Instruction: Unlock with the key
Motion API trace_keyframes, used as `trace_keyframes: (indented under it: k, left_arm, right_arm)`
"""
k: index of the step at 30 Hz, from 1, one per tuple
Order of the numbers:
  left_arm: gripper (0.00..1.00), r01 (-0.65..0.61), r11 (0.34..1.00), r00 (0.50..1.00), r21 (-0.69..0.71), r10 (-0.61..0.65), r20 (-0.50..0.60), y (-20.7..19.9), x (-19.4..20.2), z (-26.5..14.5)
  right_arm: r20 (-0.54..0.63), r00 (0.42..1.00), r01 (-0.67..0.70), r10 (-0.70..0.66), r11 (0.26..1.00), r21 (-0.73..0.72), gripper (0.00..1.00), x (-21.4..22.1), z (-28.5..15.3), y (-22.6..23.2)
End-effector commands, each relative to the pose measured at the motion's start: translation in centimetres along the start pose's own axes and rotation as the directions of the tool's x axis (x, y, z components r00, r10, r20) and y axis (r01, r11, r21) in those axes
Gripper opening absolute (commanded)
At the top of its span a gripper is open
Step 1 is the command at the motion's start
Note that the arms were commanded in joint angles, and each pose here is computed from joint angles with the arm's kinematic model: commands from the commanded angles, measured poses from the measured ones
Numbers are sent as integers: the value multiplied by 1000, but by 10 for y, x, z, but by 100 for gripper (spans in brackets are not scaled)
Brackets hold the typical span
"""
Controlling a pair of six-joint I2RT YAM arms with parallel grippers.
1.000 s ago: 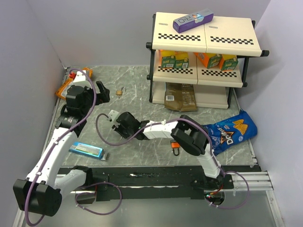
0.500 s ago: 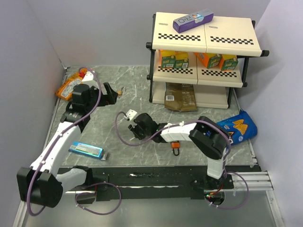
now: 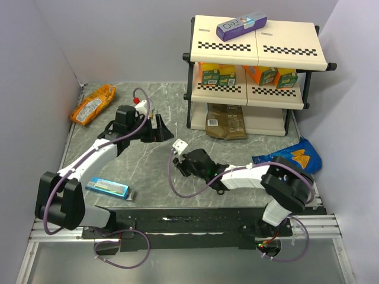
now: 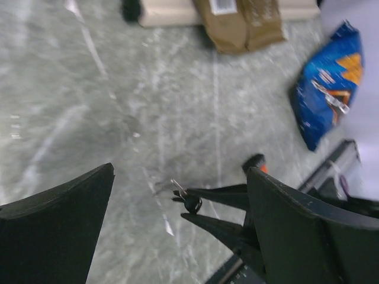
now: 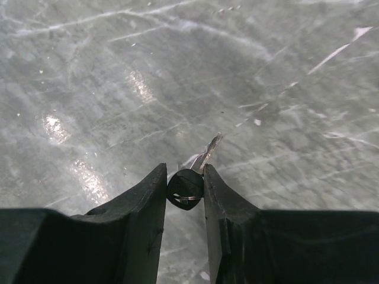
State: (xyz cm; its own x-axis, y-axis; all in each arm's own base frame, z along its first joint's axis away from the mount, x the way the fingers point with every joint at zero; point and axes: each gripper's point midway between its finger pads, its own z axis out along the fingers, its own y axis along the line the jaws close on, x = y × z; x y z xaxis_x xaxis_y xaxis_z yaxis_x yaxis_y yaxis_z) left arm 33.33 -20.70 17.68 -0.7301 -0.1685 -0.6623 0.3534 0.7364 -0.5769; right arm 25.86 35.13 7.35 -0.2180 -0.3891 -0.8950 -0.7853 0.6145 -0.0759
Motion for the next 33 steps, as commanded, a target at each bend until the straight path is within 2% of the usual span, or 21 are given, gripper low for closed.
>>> trace_keyframes:
  k: [1, 13, 19, 33]
  left_arm:
    - [96, -13, 991, 1000, 136, 16, -20, -36, -8, 1]
    - [79, 15, 978, 984, 209, 23, -178, -53, 31, 21]
    - [75, 51, 972, 974, 231, 2, -225, -56, 42, 27]
    - [67, 139, 939, 952, 315, -39, -304, -71, 59, 30]
  right_arm:
    - [174, 985, 10, -20, 998, 60, 15, -44, -17, -13]
    - [289, 957, -11, -33, 989, 147, 15, -61, -52, -31]
    - [334, 942, -17, -39, 987, 162, 15, -70, -63, -35]
    - [342, 938, 2, -56, 988, 157, 16, -72, -68, -35]
